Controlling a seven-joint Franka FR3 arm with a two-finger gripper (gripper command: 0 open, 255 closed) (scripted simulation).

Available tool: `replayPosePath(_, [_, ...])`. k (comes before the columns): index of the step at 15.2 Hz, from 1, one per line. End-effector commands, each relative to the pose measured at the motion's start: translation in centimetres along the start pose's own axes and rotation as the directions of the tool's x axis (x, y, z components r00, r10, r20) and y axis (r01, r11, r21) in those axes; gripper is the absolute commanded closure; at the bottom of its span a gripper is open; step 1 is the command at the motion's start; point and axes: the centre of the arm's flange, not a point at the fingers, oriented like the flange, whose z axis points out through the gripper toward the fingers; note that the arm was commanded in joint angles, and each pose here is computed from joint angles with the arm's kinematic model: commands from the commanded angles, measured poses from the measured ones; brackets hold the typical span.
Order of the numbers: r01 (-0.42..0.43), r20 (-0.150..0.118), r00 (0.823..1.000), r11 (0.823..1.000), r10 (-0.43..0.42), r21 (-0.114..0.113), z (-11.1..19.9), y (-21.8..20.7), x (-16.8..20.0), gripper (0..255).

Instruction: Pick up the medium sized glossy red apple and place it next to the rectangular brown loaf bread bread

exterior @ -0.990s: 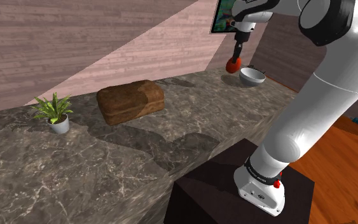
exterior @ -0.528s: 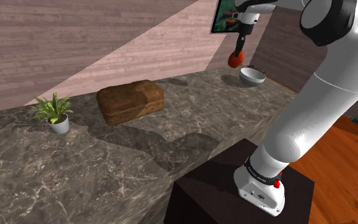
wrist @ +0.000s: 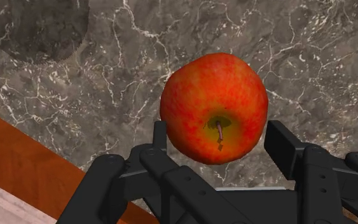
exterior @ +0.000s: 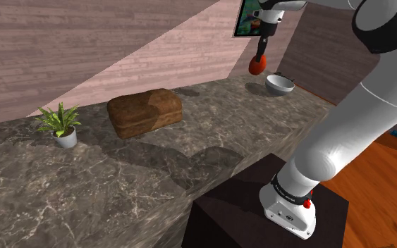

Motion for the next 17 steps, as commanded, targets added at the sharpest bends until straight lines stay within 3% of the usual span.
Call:
replayPosePath(1, [-0.002,0.001,1.000,1.000,0.002,-0.001,-0.4,-2.3,1.2,255])
replayPosePath(17, [-0.002,0.001,1.000,1.000,0.002,-0.001,-1.7,-20.5,11.7,255])
